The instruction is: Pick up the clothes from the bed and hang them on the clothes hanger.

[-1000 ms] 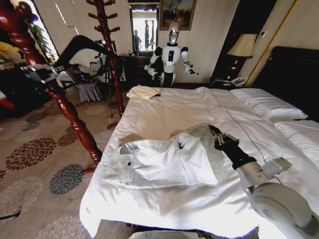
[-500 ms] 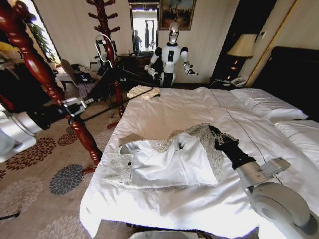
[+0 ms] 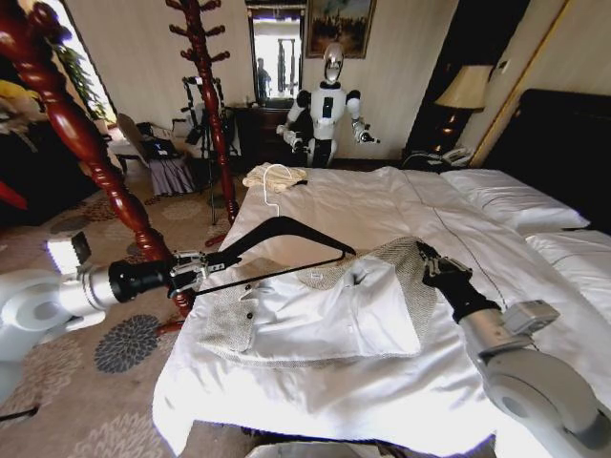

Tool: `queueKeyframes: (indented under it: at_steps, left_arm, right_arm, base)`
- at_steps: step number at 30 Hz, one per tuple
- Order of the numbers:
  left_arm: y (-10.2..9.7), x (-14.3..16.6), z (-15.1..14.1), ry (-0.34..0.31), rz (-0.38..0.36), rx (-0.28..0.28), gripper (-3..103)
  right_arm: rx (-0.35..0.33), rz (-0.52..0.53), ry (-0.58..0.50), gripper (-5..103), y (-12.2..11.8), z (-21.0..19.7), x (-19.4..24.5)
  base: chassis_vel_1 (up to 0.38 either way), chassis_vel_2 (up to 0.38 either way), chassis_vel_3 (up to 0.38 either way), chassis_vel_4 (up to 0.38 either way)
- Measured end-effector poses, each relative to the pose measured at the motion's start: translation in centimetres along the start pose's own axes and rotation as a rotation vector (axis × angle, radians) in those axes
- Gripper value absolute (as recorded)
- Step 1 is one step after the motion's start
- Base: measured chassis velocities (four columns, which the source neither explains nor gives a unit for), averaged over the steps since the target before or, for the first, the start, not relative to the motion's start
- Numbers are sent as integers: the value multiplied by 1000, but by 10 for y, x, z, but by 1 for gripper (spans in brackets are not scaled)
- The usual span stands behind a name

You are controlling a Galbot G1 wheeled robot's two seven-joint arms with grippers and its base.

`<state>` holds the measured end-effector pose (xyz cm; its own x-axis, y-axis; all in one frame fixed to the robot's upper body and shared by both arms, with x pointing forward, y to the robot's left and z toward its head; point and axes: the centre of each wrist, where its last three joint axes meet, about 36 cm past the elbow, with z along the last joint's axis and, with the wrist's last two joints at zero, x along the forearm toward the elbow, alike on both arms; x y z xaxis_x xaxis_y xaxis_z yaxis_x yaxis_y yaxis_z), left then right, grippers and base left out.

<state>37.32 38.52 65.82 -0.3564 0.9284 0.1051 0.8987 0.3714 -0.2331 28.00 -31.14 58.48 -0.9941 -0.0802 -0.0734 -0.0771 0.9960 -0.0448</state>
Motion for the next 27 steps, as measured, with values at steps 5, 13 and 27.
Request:
queueKeyframes:
  at_steps: [5,13,27]
  left_arm:
    - [-3,-5,9,-6,17,7,18]
    - [3,-23,48,-20,-45,-16,18]
    - [13,-49,107,-70,-79,74,18]
  right_arm:
    - [2,-3,-6,0,0,-2,-1]
    - [-112,-169,-69,0,6,-4,2]
    - [-225,-337,-162,0,9,-3,1]
  base:
    - [0,0,0,0]
    - [0,0,0,0]
    - [0,0,0,0]
